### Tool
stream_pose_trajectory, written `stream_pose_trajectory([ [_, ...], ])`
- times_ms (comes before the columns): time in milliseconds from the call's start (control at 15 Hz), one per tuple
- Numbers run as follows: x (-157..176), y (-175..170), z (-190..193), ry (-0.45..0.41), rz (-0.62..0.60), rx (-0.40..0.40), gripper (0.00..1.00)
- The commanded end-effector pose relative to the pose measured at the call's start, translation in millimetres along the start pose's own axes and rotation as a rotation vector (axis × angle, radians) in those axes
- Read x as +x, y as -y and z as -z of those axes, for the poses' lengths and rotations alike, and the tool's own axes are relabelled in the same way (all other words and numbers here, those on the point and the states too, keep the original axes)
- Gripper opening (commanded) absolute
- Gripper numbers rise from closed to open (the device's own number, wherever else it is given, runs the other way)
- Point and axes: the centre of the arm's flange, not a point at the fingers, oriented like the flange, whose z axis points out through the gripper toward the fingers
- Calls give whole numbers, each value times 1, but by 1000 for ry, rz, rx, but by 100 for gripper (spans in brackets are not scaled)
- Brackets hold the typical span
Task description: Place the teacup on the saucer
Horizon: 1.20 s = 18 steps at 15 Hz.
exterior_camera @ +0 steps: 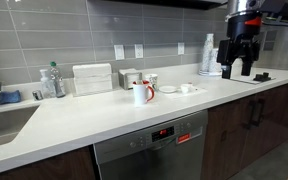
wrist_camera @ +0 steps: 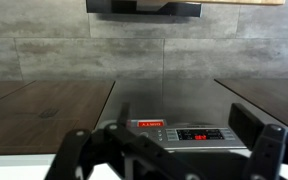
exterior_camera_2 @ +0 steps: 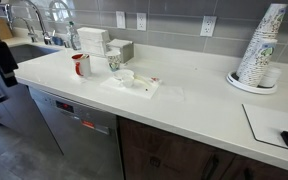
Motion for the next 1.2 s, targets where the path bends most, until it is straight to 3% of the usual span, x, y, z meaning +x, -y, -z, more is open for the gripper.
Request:
stream_pose_trajectory([
  [0,0,0,0,0,0,0,100],
  [133,0,0,0,0,0,0,100],
  [267,23,-5,3,-27,-61,7,100],
  [533,67,-19,3,-61,-268,-11,100],
  [1133,153,-46,-45,-270,-680,-135,100],
])
